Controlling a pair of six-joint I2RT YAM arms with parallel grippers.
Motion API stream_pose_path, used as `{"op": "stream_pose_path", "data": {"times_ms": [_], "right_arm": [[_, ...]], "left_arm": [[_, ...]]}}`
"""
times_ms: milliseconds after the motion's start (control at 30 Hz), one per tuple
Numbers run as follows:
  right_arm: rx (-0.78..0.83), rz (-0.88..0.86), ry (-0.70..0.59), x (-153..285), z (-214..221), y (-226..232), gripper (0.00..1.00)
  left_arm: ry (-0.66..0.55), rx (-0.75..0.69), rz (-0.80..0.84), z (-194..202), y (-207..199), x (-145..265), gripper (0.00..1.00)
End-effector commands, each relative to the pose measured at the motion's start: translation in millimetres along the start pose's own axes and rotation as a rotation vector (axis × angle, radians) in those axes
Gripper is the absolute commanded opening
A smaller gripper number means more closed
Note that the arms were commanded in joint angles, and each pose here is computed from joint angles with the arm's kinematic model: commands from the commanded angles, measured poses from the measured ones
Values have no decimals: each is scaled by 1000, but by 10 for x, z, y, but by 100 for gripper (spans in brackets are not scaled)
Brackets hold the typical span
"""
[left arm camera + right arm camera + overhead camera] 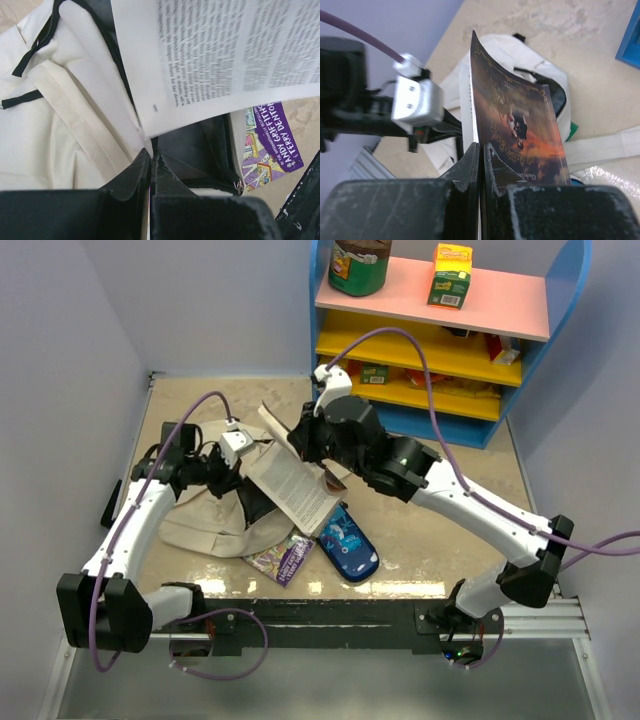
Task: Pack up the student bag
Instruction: Place the book in the student bag.
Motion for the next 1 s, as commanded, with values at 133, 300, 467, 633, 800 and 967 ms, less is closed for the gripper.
{"op": "stream_pose_path", "data": {"times_ms": [133,300,467,633,800,967], "right_arm": [[-30,-58,23,-606,629,-7,0],[-7,-8,114,-813,1089,-147,0],[23,-48,170,-967,1310,-131,0],[150,-131,268,-1062,1554,86,0],[174,-161,279,-910,1554,59,81],[115,-69,205,-680,1357,-248,98]], "left_arm": [[-53,-52,0,-87,-130,219,0],[-62,-64,-9,-119,-172,294,0],[-63,-73,12,-112,-194,296,0],[-59,-108,84,-87,-240,265,0],[-24,-120,132,-14,-236,202,0],[-4,-114,153,0,-201,150,0]]}}
Point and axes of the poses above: each gripper's point midway between its finger pads, its own x axis back along the fingers, its own y axis along the line the jaws close on, z = x × y, the point moved 7 cm from there along x, back along the fingers, and after that the axes turned 6 degrees about x, right-handed, at the moved point
